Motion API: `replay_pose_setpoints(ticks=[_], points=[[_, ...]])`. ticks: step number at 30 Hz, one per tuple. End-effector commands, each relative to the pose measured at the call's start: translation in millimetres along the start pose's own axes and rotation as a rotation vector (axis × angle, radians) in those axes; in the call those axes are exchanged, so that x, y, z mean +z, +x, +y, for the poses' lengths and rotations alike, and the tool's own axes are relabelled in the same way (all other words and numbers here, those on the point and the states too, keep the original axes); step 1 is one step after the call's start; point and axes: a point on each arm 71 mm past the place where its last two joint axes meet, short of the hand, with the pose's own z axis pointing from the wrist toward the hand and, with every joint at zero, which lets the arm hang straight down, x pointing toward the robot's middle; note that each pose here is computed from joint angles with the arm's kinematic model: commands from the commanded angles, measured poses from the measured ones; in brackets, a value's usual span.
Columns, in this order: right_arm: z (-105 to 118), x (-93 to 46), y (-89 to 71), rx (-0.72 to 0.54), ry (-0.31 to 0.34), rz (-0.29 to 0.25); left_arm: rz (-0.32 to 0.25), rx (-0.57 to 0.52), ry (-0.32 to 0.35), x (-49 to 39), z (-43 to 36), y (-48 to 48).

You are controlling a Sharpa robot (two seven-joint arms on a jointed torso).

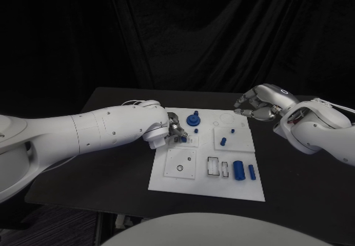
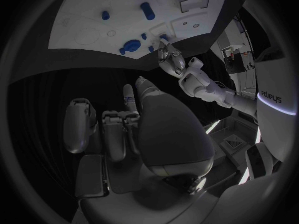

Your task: Assemble the parts on the task board

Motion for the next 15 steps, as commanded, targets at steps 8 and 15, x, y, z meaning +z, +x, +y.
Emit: replay_pose_setpoints(ticks=[8, 15], points=[[-2.0, -0.5, 1.3, -0.001, 0.020, 0.006, -0.012, 0.047, 0.007, 0.2, -1.0, 0.0], [-2.1, -0.2, 1.8, -0.001, 0.022, 0.009, -0.024, 0.076, 0.009, 0.2, -2.4, -0.1]])
